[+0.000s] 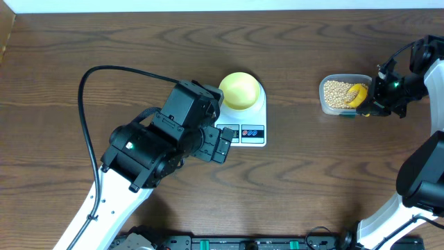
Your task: Scoop item into bowl and weigh 50g on scale
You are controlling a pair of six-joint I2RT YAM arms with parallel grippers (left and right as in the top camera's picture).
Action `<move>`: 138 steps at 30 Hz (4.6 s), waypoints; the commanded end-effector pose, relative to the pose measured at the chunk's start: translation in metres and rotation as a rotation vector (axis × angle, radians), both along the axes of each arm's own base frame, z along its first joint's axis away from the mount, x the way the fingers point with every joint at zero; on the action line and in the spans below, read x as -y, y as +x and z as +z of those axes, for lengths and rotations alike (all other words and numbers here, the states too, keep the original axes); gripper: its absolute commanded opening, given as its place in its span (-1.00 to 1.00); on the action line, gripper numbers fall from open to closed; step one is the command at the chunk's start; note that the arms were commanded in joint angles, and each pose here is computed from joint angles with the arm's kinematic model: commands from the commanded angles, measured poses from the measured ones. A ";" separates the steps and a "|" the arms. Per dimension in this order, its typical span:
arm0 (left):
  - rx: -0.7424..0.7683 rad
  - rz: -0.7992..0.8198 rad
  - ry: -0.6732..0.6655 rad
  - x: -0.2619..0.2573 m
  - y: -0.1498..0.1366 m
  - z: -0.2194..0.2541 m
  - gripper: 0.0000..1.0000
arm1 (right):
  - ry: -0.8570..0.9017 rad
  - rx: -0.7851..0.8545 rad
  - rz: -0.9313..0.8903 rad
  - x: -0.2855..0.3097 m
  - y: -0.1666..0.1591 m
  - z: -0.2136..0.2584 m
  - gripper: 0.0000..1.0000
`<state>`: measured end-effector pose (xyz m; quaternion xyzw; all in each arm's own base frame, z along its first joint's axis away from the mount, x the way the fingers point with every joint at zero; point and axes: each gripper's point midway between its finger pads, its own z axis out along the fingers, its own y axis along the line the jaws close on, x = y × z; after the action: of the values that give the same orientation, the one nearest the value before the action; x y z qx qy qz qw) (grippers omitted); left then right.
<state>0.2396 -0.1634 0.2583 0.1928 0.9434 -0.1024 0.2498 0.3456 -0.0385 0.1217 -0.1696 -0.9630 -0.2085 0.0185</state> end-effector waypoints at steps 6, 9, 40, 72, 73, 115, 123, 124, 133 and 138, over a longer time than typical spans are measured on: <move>0.035 0.014 -0.027 0.004 0.009 0.009 0.99 | -0.004 0.006 -0.006 0.000 0.005 0.002 -0.97; 0.018 0.010 -0.029 0.007 0.009 0.002 0.99 | -0.004 0.006 -0.006 0.000 0.005 0.002 -0.97; -0.385 -0.387 0.016 0.121 0.014 -0.157 0.99 | -0.009 0.023 -0.006 0.002 0.009 0.001 -0.97; -0.318 -0.439 0.047 0.121 0.023 -0.223 1.00 | -0.009 0.023 -0.006 0.001 0.009 0.001 -0.97; -0.323 -0.439 0.050 0.121 0.023 -0.226 0.99 | -0.009 0.023 -0.006 0.001 0.009 0.001 -0.97; -0.228 -0.405 0.102 0.121 0.048 -0.234 1.00 | -0.006 0.014 -0.006 0.001 0.006 0.002 -0.97; -0.239 -0.404 0.107 0.118 0.045 -0.237 1.00 | -0.007 0.017 -0.006 0.001 0.007 0.002 -0.98; -0.241 -0.404 0.108 0.118 0.044 -0.238 1.00 | -0.007 0.017 -0.006 0.001 0.007 0.002 -0.97; -0.257 -0.387 0.104 0.116 0.041 -0.241 1.00 | -0.008 0.020 -0.006 0.001 0.008 0.002 -0.97; -0.263 -0.392 0.094 0.117 0.040 -0.241 1.00 | -0.008 0.021 -0.006 0.001 0.008 0.002 -0.97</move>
<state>0.2854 -0.2847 0.0248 0.3714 0.9133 -0.1300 0.1048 0.3481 -0.0399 0.1212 -0.1684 -0.9639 -0.2060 0.0126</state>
